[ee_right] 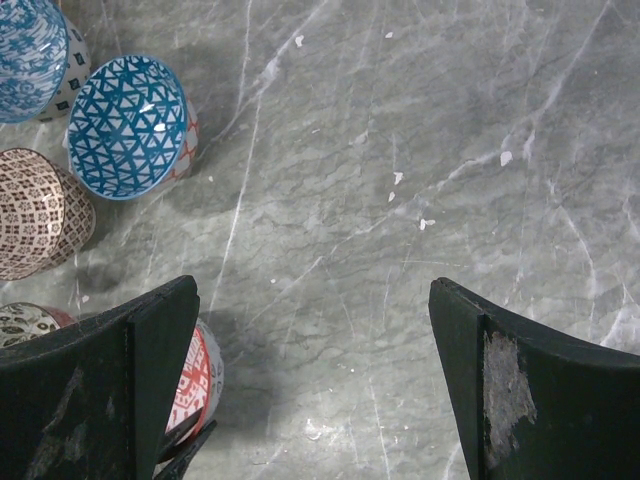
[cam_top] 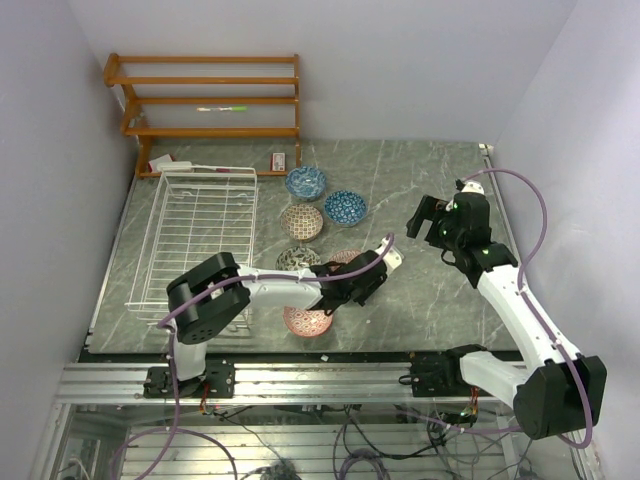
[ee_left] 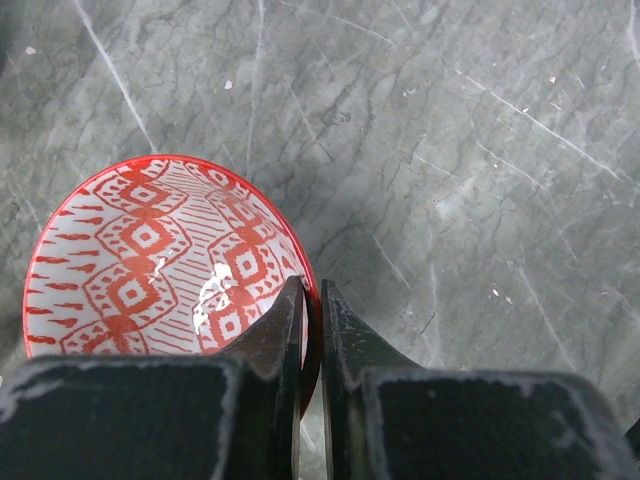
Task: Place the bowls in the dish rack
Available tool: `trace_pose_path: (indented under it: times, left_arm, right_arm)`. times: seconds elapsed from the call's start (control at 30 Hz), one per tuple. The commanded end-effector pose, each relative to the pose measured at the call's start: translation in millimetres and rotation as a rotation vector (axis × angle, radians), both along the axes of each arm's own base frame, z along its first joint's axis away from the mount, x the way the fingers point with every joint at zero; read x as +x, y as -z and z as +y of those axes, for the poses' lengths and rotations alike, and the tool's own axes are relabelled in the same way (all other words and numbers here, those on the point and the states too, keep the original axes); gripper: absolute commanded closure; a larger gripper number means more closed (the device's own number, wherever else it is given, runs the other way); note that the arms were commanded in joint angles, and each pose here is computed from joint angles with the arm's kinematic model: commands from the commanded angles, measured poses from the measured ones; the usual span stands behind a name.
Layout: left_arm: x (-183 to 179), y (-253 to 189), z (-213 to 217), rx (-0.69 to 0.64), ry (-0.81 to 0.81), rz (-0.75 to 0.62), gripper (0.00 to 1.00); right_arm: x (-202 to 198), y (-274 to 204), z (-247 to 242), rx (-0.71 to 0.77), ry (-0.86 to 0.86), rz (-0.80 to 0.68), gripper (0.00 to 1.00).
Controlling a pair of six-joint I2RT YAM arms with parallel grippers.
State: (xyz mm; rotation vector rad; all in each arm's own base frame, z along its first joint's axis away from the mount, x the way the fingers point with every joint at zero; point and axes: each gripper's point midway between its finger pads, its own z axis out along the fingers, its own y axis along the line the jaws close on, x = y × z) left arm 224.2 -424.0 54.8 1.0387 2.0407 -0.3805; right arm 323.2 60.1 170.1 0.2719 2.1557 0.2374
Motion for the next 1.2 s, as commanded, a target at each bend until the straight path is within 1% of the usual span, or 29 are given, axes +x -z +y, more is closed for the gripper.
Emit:
trace_pose_path:
  times: [0.0,0.17,0.33,0.43,0.53,0.67,0.9,1.0,1.17]
  left_arm:
    - [0.9,-34.0,-8.6,-0.087,0.01,-0.018,0.93]
    - [8.3,-95.9,-7.3,-0.238,-0.026,-0.074,0.93]
    - [22.1,-145.9,2.3,-0.409,-0.051,-0.064,0.93]
    - [37.2,-163.8,17.5,-0.501,-0.079,-0.035,0.93]
    - [62.0,-186.7,50.6,-0.624,-0.149,-0.018,0.93]
    - [97.8,-222.2,114.6,-0.784,-0.278,-0.051,0.93]
    - [113.9,-272.4,210.2,-0.97,-0.439,-0.165,0.93]
    - [124.2,-271.4,248.7,-1.053,-0.521,-0.162,0.93]
    - [141.8,-254.5,308.0,-1.257,-0.6,-0.1,0.93]
  right_arm:
    - [1.8,-11.6,-2.1,0.013,0.011,-0.037,0.0]
    - [1.3,-16.2,-2.9,0.014,0.014,-0.046,0.0]
    - [0.1,-22.3,-2.0,0.023,0.009,-0.059,0.0]
    - [-1.1,-24.2,0.2,0.032,-0.003,-0.06,0.0]
    - [-2.7,-24.4,4.6,0.045,-0.026,-0.059,0.0]
    - [-5.1,-21.2,9.0,0.061,-0.049,-0.055,0.0]
    - [-6.3,-20.2,13.3,0.073,-0.074,-0.054,0.0]
    - [-6.3,-19.4,15.3,0.083,-0.082,-0.052,0.0]
    - [-5.7,-17.2,19.9,0.091,-0.106,-0.042,0.0]
